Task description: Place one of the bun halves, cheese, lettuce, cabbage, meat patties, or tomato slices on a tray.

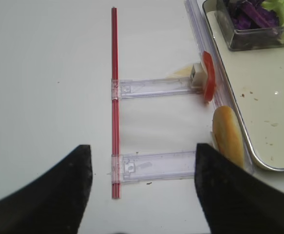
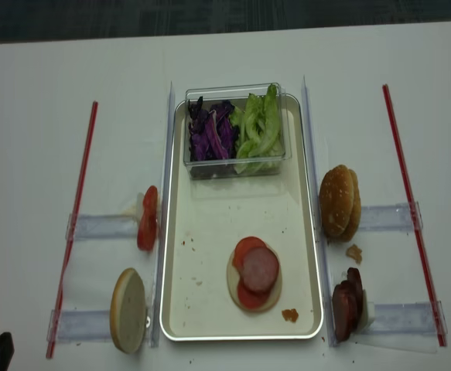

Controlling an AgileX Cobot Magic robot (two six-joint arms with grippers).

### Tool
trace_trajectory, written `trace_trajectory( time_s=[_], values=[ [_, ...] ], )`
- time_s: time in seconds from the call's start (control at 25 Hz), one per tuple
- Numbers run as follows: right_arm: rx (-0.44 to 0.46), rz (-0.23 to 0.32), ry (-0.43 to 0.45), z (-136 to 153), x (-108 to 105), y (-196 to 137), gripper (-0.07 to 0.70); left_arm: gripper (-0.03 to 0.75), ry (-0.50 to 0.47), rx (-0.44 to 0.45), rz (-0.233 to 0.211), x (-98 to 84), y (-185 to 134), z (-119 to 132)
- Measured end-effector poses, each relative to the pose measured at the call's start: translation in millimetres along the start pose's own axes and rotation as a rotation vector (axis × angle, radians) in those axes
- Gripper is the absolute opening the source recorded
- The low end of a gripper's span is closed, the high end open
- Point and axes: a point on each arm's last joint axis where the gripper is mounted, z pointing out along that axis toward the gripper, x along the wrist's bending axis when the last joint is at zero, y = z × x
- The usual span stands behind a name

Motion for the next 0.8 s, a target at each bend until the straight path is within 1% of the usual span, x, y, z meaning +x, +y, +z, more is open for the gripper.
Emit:
trace_trajectory(
  time_s=[0.24, 0.8],
  values=[
    [-0.001, -0.012, -0.002, -0.4, -0.2, -0.5, 0.5, 0.429, 0.0, 0.0, 0.0, 0.0, 0.0, 0.0],
    [-0.001, -0.016, -0.002, -0.4, -0.2, -0.5, 0.5, 0.429, 0.0, 0.0, 0.0, 0.0, 0.0, 0.0]
  ],
)
